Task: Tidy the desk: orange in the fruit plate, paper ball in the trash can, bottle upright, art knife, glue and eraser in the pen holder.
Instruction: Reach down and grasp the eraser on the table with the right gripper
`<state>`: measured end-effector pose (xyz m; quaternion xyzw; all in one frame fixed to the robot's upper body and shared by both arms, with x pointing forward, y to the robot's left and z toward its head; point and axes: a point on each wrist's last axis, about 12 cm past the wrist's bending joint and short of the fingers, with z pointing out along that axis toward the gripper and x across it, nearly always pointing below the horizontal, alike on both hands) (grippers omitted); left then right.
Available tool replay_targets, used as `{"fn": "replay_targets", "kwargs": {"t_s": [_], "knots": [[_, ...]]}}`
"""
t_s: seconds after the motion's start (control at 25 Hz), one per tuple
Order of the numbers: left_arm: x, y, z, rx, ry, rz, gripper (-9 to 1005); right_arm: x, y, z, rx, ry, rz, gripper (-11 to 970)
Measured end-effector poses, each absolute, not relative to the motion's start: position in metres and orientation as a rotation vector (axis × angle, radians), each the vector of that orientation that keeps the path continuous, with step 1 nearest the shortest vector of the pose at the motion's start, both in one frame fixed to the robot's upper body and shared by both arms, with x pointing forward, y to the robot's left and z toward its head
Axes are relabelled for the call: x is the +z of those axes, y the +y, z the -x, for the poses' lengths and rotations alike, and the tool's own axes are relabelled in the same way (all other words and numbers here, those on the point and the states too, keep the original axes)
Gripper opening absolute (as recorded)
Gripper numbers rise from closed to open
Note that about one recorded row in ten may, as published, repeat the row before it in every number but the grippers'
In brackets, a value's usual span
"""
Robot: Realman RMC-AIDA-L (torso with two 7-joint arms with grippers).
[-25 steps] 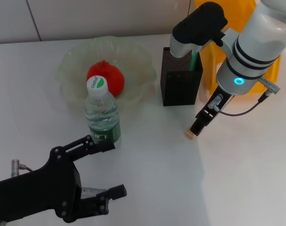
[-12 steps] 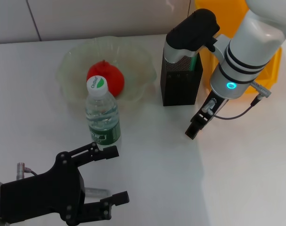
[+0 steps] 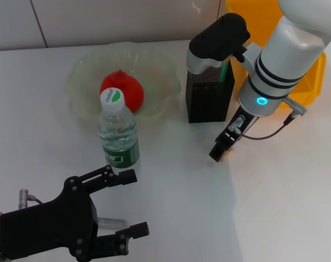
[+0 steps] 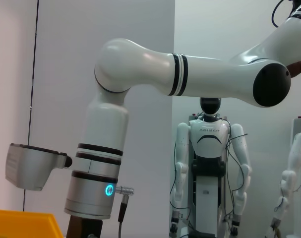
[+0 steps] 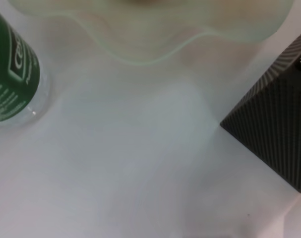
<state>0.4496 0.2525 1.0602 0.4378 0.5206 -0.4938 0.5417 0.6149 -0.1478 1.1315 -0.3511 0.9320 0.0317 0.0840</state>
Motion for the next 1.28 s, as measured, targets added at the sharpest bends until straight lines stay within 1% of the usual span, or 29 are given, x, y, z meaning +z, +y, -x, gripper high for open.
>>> {"fn": "replay_targets", "kwargs": {"t_s": [0.6,0.84,1.28], "knots": [[1.0595,0.2531,-0.4485,-1.173,1.24,-1.038,726,1.1321,-0.1461,-0.6154,0.129,2.774,1.042,650],[1.0595,0.2531,-0.4485,-1.173,1.24,-1.038,725,1.1319,-0.1459,-0.6152,0.126,2.77,1.052,542],[1.0595,0.2531,-0.4485,-1.173,1.24,-1.038,723,1.1317,-0.1458,-0.6156,0.125,2.766,1.054,539]]}}
